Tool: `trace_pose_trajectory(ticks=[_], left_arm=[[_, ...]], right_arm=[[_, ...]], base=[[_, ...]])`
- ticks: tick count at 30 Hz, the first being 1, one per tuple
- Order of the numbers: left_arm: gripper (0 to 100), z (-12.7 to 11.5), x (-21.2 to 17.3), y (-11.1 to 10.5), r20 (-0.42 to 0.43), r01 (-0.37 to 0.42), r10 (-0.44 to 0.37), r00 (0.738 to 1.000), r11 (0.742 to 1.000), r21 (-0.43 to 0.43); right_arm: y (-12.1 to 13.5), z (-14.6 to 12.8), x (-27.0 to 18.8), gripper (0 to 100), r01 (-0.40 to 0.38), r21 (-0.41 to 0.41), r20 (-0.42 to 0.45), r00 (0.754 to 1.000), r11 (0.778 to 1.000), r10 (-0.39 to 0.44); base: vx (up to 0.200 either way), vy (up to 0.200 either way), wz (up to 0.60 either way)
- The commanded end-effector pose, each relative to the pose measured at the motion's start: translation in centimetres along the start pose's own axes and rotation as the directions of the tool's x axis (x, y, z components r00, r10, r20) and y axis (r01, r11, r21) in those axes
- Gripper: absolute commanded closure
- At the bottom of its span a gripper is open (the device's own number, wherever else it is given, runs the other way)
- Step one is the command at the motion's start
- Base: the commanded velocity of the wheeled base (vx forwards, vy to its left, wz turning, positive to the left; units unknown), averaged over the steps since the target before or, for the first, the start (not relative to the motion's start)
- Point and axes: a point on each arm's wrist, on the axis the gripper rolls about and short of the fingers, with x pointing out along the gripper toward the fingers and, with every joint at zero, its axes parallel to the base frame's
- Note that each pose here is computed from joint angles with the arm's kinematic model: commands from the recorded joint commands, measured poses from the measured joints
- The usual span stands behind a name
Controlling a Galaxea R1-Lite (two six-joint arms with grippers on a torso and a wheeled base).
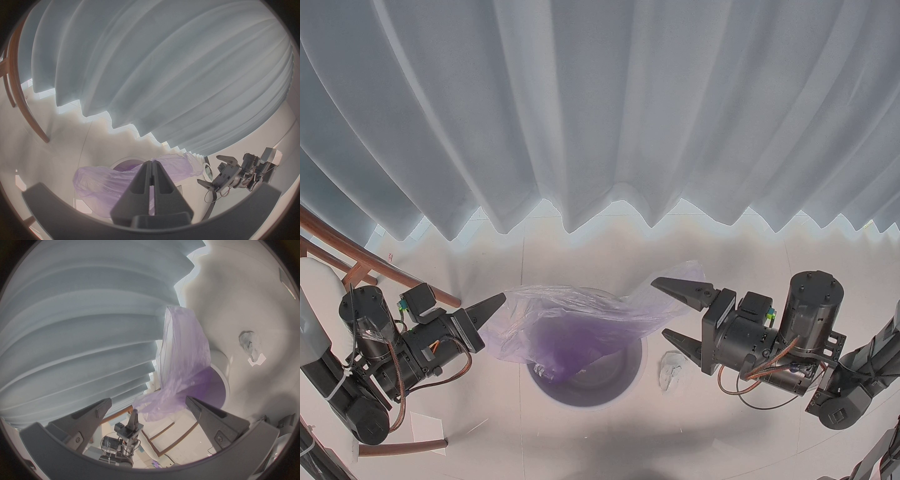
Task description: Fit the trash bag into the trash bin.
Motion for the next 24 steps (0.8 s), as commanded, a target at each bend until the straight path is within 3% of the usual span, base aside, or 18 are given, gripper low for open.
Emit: trace_pose_trajectory(ticks=[1,11,12,19,22,24], left_arm=[[100,0.0,0.0,0.0,0.001,0.003,-0.003,1.000,1.000,0.000],[100,0.1,0.0,0.1,0.005,-0.003,0.003,1.000,1.000,0.000],[100,0.1,0.0,0.1,0.003,-0.003,0.003,1.000,1.000,0.000],[100,0.1,0.0,0.2,0.006,-0.005,0.005,1.000,1.000,0.000],[100,0.1,0.0,0.2,0.004,-0.007,0.007,1.000,1.000,-0.001],[100,0.0,0.0,0.2,0.001,-0.008,0.008,1.000,1.000,-0.002]], right_arm=[[-0.7,1.4,1.4,0,0.021,0.025,0.040,0.999,0.999,-0.022],[-2.8,2.1,3.2,0,0.076,0.082,0.054,0.995,0.994,-0.081],[-2.8,2.1,3.2,100,0.076,0.082,0.054,0.995,0.994,-0.081],[-2.5,1.4,2.7,100,0.074,0.066,0.034,0.996,0.995,-0.076],[-2.2,1.0,2.0,100,0.070,0.008,0.025,0.997,0.998,-0.070],[-2.0,0.4,1.1,100,0.053,-0.082,0.016,0.999,0.995,-0.052]], base=[[0.000,0.000,0.00],[0.000,0.000,0.00],[0.000,0.000,0.00],[0.000,0.000,0.00],[0.000,0.000,0.00],[0.000,0.000,0.00]])
